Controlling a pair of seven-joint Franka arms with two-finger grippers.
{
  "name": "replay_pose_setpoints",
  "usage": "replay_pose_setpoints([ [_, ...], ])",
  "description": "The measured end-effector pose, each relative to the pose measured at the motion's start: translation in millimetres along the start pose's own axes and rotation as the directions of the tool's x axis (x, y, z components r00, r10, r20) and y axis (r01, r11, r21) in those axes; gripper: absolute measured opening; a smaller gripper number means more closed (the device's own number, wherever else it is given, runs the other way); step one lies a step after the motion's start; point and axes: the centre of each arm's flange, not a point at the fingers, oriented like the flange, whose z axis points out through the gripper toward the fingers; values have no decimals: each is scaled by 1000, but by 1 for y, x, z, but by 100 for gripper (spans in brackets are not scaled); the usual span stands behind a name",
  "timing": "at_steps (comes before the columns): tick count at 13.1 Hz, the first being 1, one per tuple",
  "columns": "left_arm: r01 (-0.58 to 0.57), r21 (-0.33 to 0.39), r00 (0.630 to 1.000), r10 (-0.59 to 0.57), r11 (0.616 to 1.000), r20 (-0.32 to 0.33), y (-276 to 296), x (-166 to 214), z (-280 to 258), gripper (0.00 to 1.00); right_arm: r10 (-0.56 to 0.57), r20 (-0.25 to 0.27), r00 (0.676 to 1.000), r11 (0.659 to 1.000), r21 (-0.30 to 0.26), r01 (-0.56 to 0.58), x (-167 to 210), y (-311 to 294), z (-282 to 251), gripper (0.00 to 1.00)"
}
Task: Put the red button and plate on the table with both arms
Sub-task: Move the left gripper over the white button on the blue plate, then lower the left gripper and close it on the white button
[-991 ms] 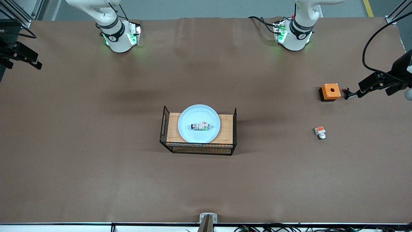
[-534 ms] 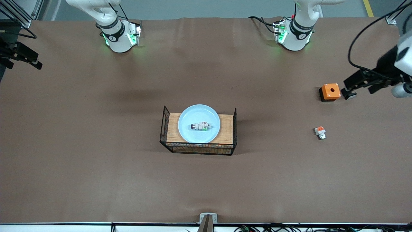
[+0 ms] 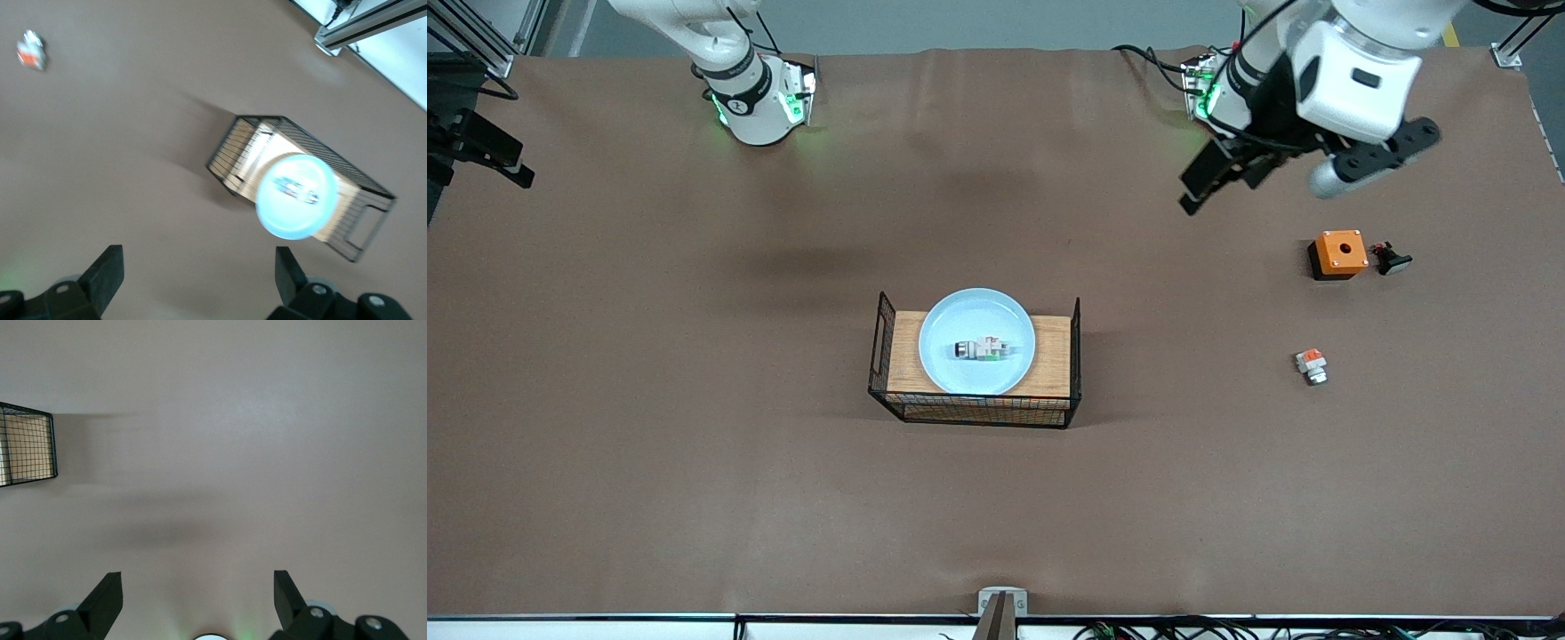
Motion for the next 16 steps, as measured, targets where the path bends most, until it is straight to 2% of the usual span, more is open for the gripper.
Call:
replay_pose_setpoints([
  [2,125,-17,992,-125,992,26,19,-16,16,100,12,25,1000,1000,-2,-12,8,6,12,100],
  [4,268,-27,961,-265,963,77,48,-32,53,100,26,69,997,1000,-5,-26,19,13,33,100],
  [6,412,-7,905,-408,911,125,76,-50,101,100,38,124,992,999,-8,-37,28,20,55,100],
  [8,534,23,839,-533,845,112,96,-64,150,100,43,168,985,999,-11,-42,41,23,78,100],
  [9,591,32,802,-592,806,83,103,-71,171,100,44,180,983,999,-12,-42,45,23,86,100],
  [10,663,34,747,-664,748,49,108,-76,189,100,44,189,981,999,-14,-42,49,23,91,100],
  [12,788,28,615,-788,615,3,117,-73,217,100,46,222,974,999,-19,-43,59,25,111,100],
  [14,850,36,526,-851,525,-2,123,-61,238,100,53,247,967,998,-33,-46,71,29,129,100],
  [16,890,44,454,-891,454,10,127,-52,255,100,54,250,967,996,-83,-34,80,32,134,100],
])
